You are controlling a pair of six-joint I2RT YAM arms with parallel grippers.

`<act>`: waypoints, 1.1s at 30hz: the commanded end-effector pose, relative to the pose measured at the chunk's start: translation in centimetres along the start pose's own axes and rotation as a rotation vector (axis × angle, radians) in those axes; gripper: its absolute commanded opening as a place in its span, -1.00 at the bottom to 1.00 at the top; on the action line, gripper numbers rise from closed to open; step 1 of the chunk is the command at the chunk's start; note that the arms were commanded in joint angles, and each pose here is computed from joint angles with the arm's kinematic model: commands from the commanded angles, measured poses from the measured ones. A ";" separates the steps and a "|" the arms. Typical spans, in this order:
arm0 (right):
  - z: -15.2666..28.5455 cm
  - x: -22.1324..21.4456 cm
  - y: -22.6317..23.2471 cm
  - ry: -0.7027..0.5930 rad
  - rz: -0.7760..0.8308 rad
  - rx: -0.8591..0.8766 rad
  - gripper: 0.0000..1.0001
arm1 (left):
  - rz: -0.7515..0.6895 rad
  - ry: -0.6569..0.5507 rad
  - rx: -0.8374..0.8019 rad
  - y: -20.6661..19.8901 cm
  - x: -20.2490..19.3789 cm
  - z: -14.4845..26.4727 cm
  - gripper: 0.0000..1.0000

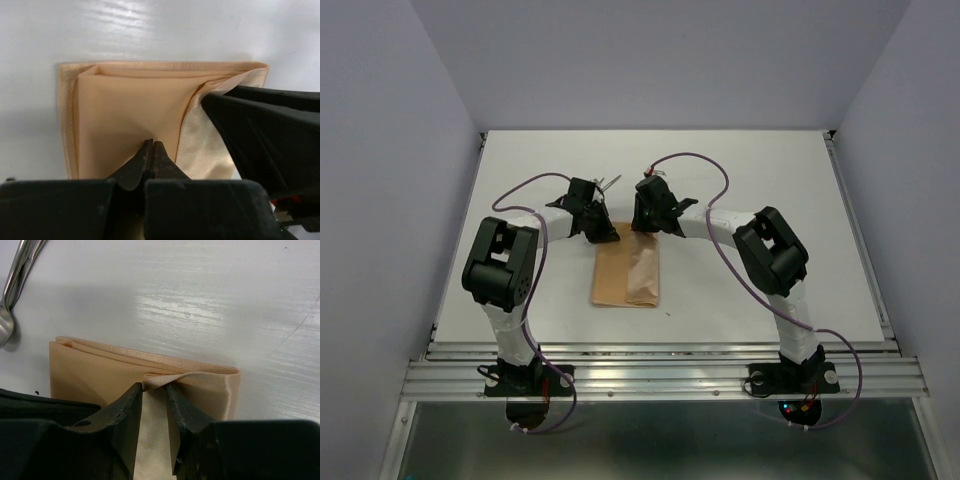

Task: Fold the napkin into a case and place the utensils inside
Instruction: Pick up the 2/3-rectangle-folded napkin from the center of the board.

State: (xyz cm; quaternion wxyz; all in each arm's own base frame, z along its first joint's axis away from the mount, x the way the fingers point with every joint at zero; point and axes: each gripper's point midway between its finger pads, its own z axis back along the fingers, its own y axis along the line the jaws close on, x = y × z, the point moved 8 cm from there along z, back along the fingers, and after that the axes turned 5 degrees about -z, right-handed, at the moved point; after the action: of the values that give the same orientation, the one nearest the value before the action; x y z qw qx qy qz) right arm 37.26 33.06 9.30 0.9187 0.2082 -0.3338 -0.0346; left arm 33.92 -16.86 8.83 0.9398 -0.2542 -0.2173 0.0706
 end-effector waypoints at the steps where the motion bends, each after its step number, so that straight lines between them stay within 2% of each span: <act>1: -0.3 0.3 0.0 -0.019 0.012 -0.041 -0.35 | -0.028 -0.035 0.054 -0.1 0.0 2.7 -1.00; 5: -0.3 -0.1 -0.3 -0.006 0.016 -0.044 -0.35 | -0.034 -0.079 0.102 0.0 0.2 4.1 -1.00; 8: -0.2 -0.3 -0.3 0.003 0.014 -0.037 -0.35 | -0.036 -0.114 0.167 0.5 0.3 4.9 -0.68; 9: -0.2 -0.4 -0.3 0.006 0.013 -0.038 -0.35 | -0.032 -0.113 0.185 0.9 0.3 4.7 -0.35; 12: -0.3 -0.6 -0.3 0.017 0.010 -0.030 -0.35 | -0.015 -0.087 0.239 2.0 0.2 3.8 0.00; 18: -0.2 -0.7 -0.4 0.023 0.009 -0.030 -0.35 | 0.028 -0.130 0.372 3.6 0.3 3.0 0.01; 24: 0.0 -0.5 -0.2 0.017 0.010 -0.025 -0.35 | 0.018 -0.099 0.394 4.1 0.1 2.0 -0.02; 28: 0.0 -0.4 -0.1 0.015 0.006 -0.023 -0.35 | 0.002 -0.048 0.394 4.5 -0.4 0.6 -0.13; 33: 0.1 -0.3 -0.2 0.010 0.003 -0.027 -0.35 | -0.011 -0.040 0.364 3.8 -0.5 0.3 -0.16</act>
State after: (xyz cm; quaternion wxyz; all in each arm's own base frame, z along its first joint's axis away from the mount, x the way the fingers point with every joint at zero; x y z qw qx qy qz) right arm 37.28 33.04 9.30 0.9186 0.2072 -0.3346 -0.0354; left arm 34.51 -13.63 9.08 0.9513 -0.1012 -0.2644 0.1218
